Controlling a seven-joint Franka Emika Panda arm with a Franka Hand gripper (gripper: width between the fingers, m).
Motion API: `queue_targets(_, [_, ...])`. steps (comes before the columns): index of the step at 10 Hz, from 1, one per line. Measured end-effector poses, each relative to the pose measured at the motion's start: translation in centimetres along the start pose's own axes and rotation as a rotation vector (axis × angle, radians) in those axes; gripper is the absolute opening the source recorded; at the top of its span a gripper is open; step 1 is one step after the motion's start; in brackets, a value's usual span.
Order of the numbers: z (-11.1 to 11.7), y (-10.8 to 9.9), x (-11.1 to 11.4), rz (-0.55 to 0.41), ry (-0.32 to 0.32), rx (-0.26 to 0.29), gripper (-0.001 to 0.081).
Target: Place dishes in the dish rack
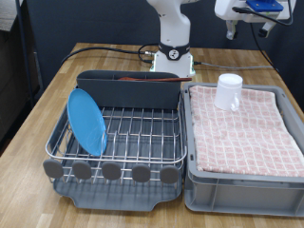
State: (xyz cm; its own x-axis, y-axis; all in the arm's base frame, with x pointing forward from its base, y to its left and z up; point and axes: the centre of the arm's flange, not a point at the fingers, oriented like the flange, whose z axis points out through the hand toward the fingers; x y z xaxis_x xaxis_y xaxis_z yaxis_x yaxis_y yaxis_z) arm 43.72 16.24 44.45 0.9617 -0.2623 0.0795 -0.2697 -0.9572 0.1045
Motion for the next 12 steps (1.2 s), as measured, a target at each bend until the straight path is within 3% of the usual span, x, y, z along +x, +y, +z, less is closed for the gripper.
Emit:
queue_targets(4, [1.5, 0.1, 0.0, 0.052, -0.08, -0.008, 0.0802])
queue_targets(12, [8.4, -2.2, 0.4, 0.131, -0.178, -0.046, 0.0802])
